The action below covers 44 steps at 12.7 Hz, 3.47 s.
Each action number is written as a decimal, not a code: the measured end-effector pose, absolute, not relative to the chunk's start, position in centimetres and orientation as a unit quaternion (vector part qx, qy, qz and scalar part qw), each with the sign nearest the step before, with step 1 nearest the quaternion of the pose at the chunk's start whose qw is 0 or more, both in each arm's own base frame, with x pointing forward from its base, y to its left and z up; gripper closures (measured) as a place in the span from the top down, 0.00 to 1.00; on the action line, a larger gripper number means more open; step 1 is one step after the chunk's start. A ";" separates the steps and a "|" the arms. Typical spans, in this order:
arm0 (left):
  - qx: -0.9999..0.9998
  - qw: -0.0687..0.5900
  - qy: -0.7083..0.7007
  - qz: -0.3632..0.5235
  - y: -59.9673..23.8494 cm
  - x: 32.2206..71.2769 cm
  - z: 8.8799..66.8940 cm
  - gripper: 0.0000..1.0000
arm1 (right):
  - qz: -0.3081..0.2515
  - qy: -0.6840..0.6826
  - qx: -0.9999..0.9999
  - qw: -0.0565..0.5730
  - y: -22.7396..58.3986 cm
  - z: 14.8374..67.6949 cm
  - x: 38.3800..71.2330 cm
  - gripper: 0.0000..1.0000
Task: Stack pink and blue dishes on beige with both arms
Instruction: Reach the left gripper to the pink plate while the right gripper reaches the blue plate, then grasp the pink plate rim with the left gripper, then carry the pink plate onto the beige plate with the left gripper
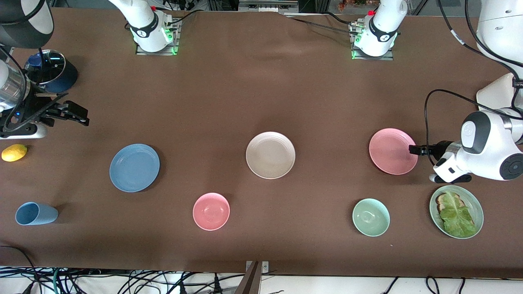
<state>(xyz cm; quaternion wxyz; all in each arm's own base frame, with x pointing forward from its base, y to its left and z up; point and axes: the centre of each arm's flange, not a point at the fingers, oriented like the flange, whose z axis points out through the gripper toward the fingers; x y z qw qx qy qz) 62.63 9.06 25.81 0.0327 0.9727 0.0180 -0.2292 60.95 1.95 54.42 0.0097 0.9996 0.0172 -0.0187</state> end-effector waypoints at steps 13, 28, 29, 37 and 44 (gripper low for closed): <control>0.988 0.035 0.015 -0.153 11.1 56.0 17.3 0.93 | -0.032 0.019 0.999 0.009 -2.4 39.8 65.2 1.00; 0.984 0.043 -0.001 -0.170 6.0 60.1 25.6 0.05 | -0.008 0.028 1.000 0.005 -7.8 20.0 63.8 0.97; 0.984 0.043 0.006 -0.171 4.4 60.6 26.6 0.05 | -0.009 0.028 1.000 0.005 -7.8 19.6 63.8 0.94; 0.977 0.100 0.079 -0.173 -12.4 62.6 34.3 0.05 | -0.011 0.027 1.000 0.004 -7.8 19.3 63.7 0.67; 0.970 0.101 0.064 -0.210 -30.4 60.7 27.2 0.05 | -0.013 0.028 1.000 0.003 -7.8 19.0 63.7 0.42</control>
